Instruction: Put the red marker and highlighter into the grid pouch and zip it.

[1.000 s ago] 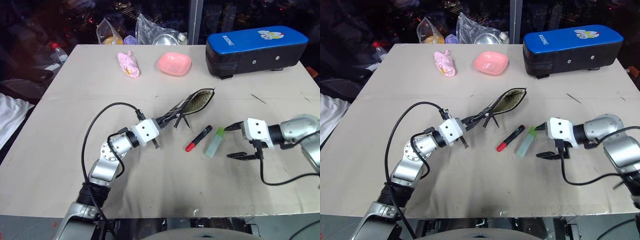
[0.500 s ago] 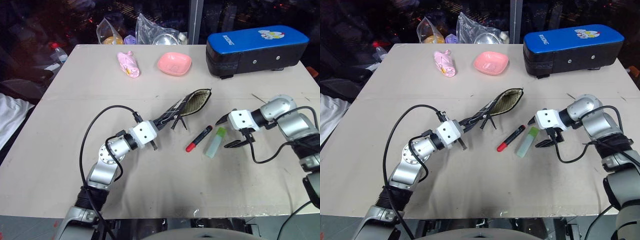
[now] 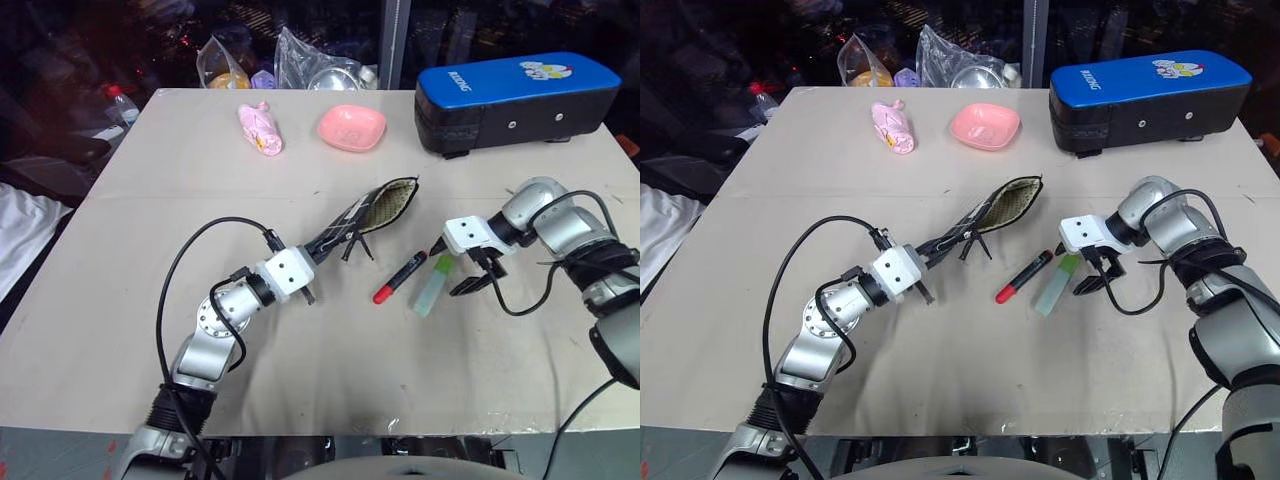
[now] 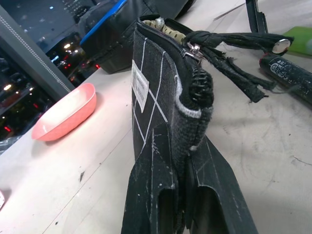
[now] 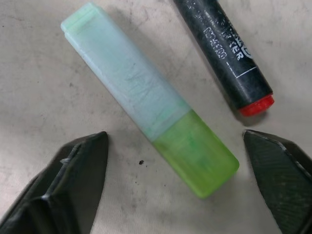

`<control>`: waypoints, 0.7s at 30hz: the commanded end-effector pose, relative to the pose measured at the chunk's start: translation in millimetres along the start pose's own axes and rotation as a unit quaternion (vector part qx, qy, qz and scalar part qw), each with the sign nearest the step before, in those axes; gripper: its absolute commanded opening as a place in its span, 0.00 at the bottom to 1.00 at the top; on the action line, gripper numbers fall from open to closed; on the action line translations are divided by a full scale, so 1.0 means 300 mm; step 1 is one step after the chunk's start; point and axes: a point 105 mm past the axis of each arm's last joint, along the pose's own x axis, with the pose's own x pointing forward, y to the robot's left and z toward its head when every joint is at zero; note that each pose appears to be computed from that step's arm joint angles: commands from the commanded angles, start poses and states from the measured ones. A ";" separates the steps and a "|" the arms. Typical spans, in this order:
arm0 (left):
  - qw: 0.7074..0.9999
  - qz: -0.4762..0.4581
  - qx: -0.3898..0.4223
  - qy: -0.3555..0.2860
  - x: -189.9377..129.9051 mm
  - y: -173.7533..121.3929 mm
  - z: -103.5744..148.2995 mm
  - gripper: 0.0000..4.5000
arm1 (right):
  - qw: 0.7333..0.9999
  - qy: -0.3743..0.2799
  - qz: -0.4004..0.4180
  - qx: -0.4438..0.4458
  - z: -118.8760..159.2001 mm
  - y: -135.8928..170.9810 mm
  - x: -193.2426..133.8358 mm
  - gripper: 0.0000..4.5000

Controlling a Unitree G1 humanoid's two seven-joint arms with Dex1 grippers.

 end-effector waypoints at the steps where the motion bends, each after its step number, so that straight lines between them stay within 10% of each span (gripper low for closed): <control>1: 1.000 0.016 0.013 -0.013 -0.005 0.024 0.033 0.00 | 1.000 -0.006 0.020 0.019 -0.016 0.030 -0.018 0.64; 6: 1.000 0.011 0.010 -0.015 0.001 0.021 0.033 0.00 | 0.999 -0.029 0.018 0.018 -0.002 0.068 -0.028 0.20; 21: 0.999 -0.011 0.004 -0.043 0.048 0.028 0.052 0.00 | 0.971 -0.134 -0.195 0.025 0.209 0.113 -0.296 0.18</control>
